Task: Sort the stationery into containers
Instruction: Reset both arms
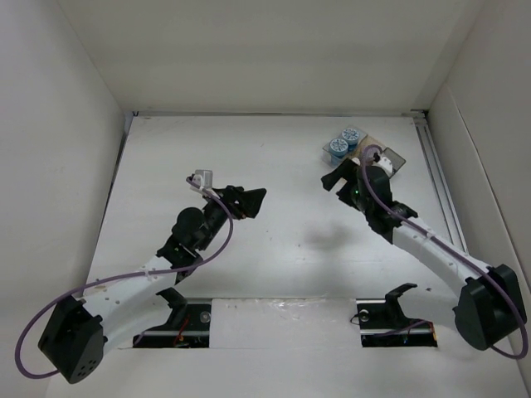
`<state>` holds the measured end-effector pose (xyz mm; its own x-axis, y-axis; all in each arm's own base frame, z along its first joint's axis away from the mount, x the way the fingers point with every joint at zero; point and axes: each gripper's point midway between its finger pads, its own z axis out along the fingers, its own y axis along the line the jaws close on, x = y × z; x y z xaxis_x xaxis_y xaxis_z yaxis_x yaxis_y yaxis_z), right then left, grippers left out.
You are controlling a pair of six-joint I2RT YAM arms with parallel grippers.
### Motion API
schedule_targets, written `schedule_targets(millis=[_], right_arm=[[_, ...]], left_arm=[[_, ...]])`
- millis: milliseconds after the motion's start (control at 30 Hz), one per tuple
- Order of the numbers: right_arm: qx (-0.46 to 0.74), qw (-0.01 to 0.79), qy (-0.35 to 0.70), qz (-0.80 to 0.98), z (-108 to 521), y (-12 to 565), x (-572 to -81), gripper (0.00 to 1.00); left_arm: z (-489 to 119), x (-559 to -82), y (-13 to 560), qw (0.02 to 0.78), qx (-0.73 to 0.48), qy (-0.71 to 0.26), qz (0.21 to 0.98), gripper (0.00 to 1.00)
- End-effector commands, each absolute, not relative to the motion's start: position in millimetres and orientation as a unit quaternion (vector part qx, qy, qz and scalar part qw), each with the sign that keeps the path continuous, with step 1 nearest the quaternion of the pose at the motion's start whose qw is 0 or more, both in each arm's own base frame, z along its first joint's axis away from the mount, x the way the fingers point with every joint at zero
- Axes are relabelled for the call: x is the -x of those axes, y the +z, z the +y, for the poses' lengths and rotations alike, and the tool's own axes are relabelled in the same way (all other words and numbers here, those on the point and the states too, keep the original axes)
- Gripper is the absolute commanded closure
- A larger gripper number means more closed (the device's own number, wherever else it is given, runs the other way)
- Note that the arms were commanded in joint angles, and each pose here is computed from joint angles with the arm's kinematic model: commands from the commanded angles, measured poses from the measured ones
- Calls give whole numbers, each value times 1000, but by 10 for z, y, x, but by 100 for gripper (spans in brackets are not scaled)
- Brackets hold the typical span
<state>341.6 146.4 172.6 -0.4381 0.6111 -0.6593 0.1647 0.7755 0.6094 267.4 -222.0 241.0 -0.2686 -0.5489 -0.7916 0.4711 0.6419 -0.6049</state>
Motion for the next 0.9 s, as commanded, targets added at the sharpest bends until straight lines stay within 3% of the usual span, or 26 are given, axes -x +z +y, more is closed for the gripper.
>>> schedule_targets(millis=[0,133,267,400,500,633,733,767,867], right_arm=[[-215,467,226,828,1605,1600,-3359,0],[-210,460,216,835,1674,1488,-3314,3],[-210,460,196,840,1674,1411,-3300,13],[-216,462,195,838,1662,1414,-3307,85],[-216,457,196,841,1686,1395,-3279,100],[-220,468,189,835,1646,1456,-3266,100],[-219,473,192,831,1646,1519,-3239,89],[-219,473,192,831,1646,1519,-3239,75],[-217,471,195,832,1661,1517,-3233,50]], left_arm=[[-2151,-2763,2461,614,60,-413,670,2],[-2140,-2754,2413,614,61,-412,670,2],[-2196,-2741,2373,609,46,-416,674,2],[-2218,-2775,2379,608,42,-411,678,2],[-2231,-2764,2379,606,39,-413,678,4],[-2231,-2764,2379,606,39,-413,678,4],[-2251,-2763,2348,602,35,-414,682,4],[-2251,-2763,2348,602,35,-414,682,4],[-2272,-2759,2317,598,31,-415,685,4]])
